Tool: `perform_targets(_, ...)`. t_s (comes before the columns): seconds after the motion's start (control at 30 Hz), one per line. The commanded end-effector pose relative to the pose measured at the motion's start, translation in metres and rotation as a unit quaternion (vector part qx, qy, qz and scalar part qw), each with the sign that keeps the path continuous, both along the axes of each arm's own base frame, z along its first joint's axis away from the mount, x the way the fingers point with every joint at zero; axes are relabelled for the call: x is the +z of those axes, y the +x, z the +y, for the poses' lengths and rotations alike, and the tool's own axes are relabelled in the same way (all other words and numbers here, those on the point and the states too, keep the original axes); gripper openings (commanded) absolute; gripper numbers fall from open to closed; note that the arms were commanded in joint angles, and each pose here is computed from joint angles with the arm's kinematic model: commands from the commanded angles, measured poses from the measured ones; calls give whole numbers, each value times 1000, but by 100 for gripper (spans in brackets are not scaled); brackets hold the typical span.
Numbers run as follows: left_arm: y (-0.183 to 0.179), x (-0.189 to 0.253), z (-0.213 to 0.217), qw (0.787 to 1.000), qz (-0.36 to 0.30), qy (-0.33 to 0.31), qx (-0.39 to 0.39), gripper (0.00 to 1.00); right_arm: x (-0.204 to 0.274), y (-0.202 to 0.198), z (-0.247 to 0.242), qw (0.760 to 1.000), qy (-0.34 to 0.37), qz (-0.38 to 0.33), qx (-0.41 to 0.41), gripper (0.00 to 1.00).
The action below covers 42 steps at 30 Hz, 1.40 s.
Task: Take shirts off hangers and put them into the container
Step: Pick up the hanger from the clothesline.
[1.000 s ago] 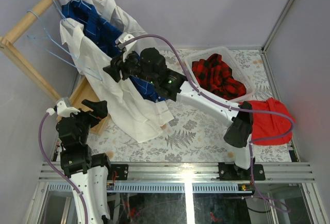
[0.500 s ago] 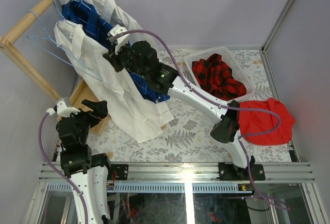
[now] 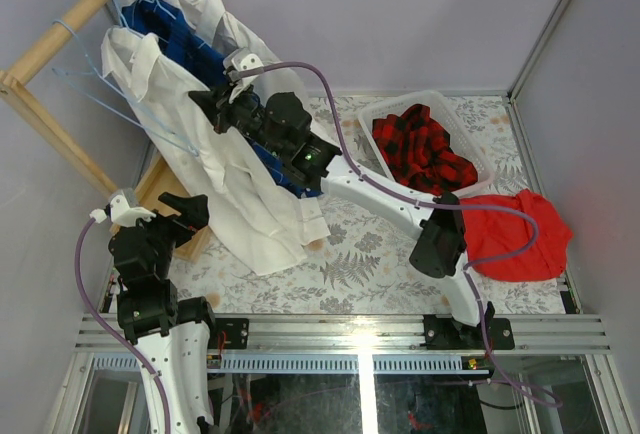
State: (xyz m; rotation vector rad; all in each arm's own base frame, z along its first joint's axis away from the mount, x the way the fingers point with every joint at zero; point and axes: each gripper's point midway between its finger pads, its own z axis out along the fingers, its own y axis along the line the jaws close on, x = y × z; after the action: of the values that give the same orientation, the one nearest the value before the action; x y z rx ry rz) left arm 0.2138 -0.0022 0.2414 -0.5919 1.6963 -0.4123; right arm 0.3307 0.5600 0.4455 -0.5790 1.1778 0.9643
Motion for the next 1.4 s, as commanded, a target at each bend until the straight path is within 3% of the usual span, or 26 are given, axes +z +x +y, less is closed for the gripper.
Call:
perform_targets(0.0, 5, 11, 0, 1000, -26, 5, -4, 100, 120, -39, -45, 982, 170, -84, 8, 0)
perform_targets(0.43, 5, 11, 0, 1000, -26, 5, -4, 100, 151, -64, -71, 974, 185, -128, -1, 0)
perform_targets(1.0, 5, 11, 1, 1000, -26, 5, -2, 100, 160, -70, -115, 973, 188, -125, -47, 0)
perform_targets(1.27, 5, 10, 2, 1000, -24, 4, 1, 100, 65, -76, -164, 993, 68, -41, -89, 0)
perform_targets(1.37, 5, 10, 2, 1000, -24, 4, 1, 100, 22, -94, -178, 998, 10, -6, -63, 0)
